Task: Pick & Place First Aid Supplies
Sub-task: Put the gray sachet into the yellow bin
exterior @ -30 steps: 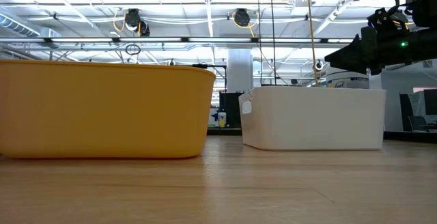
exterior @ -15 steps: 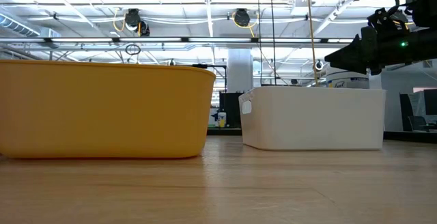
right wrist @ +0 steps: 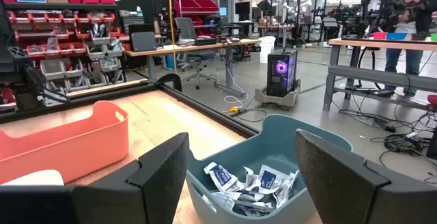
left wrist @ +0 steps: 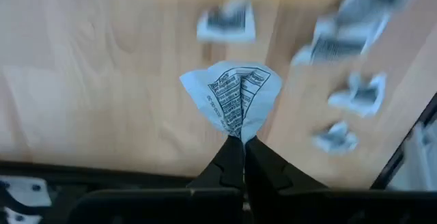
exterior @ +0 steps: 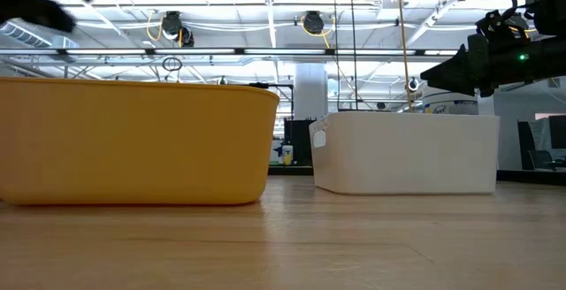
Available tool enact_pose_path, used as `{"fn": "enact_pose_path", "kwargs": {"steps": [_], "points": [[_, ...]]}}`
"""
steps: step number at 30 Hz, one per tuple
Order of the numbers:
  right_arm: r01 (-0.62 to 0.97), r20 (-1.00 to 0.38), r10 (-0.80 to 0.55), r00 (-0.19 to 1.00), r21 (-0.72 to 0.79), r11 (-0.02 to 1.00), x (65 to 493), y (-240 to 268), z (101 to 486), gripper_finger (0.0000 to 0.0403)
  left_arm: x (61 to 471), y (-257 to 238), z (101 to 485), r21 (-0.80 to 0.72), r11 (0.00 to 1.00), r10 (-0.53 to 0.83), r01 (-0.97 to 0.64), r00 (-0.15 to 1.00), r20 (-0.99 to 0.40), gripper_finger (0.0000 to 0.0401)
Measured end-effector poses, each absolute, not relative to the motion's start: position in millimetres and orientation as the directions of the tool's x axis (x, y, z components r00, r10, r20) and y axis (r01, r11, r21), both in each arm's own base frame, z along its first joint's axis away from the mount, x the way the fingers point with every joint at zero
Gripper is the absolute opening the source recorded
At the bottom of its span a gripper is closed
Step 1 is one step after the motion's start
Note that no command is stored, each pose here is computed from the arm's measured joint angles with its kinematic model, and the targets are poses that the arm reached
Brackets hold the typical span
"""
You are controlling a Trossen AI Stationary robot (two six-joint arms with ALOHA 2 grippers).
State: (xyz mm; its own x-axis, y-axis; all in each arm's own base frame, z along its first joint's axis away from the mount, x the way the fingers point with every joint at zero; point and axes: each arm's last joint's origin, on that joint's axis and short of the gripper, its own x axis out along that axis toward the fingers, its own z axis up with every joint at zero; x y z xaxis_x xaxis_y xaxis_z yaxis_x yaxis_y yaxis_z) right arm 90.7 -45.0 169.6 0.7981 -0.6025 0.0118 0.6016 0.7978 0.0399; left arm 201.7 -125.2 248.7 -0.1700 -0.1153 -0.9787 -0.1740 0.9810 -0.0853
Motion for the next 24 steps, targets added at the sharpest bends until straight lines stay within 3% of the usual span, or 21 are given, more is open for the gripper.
{"fn": "enact_pose_path", "kwargs": {"steps": [13,24], "points": [[0.602,0.012,-0.602,0.798,0.040,0.798,91,-45,170,0.0263,310,-108,275,-0.171,0.962,-0.191,-0.215,-0.073,-0.979,0.0000],[0.602,0.012,-0.603,0.798,0.040,0.798,91,-45,170,0.0263,346,-104,228,-0.084,0.957,-0.120,-0.278,-0.114,-0.986,0.0000]]}}
